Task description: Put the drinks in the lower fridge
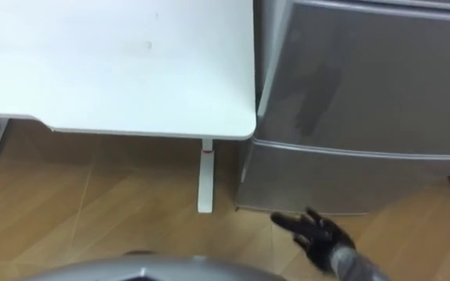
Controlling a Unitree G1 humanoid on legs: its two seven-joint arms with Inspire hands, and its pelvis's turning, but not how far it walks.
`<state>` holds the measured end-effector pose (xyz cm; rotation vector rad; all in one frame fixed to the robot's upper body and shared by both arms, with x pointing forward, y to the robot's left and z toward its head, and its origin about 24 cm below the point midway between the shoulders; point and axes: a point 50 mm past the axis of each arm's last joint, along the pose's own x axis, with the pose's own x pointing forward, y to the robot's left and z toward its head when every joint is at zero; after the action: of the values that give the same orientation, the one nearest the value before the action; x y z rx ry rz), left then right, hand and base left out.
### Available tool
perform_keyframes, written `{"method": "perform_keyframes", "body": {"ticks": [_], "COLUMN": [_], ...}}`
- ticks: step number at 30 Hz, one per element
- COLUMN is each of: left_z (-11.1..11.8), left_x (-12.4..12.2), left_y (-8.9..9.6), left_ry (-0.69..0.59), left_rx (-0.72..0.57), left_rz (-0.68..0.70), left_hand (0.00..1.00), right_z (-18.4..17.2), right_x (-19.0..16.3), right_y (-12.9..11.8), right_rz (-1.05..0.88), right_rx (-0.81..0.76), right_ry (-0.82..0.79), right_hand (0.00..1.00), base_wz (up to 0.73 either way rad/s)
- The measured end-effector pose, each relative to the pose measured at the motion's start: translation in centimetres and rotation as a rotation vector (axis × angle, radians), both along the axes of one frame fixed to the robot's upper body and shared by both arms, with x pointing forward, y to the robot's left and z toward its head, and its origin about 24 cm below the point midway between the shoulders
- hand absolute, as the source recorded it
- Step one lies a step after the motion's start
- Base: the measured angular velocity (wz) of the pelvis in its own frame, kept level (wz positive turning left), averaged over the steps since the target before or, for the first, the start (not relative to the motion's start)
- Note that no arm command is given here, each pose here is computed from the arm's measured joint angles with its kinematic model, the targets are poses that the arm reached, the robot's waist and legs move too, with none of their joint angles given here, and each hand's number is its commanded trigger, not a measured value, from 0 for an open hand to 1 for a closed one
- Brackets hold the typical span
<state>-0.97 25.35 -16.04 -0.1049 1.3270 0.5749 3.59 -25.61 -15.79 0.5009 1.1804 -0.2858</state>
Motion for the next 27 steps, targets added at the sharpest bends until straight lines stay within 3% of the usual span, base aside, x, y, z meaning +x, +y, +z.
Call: {"method": "perform_keyframes", "body": {"ticks": [5,10,20,27], "left_z": [0.1,0.0,-0.2,-0.2], "left_x": [0.5,0.5,1.8,2.3], "left_y": [0.3,0.1,0.2,0.1], "left_ry": [-0.017,-0.007,0.106,0.129], "left_rx": [0.012,-0.002,0.046,0.05], "left_rz": [0.007,-0.045,-0.347,-0.417], "left_hand": [0.0,0.0,0.0,0.0], "right_z": [-0.5,-0.5,-0.8,-0.8], "right_x": [-2.6,-1.9,-2.4,-1.8], "right_y": [0.4,0.6,1.3,1.5], "right_rz": [0.115,0.178,0.126,0.136], "right_rx": [-0.017,-0.029,-0.004,0.004], "right_ry": [0.124,0.125,0.154,0.151], "right_hand": [0.0,0.0,0.0,0.0], "base_wz": [-0.08,-0.01,0.01,-0.02]}}
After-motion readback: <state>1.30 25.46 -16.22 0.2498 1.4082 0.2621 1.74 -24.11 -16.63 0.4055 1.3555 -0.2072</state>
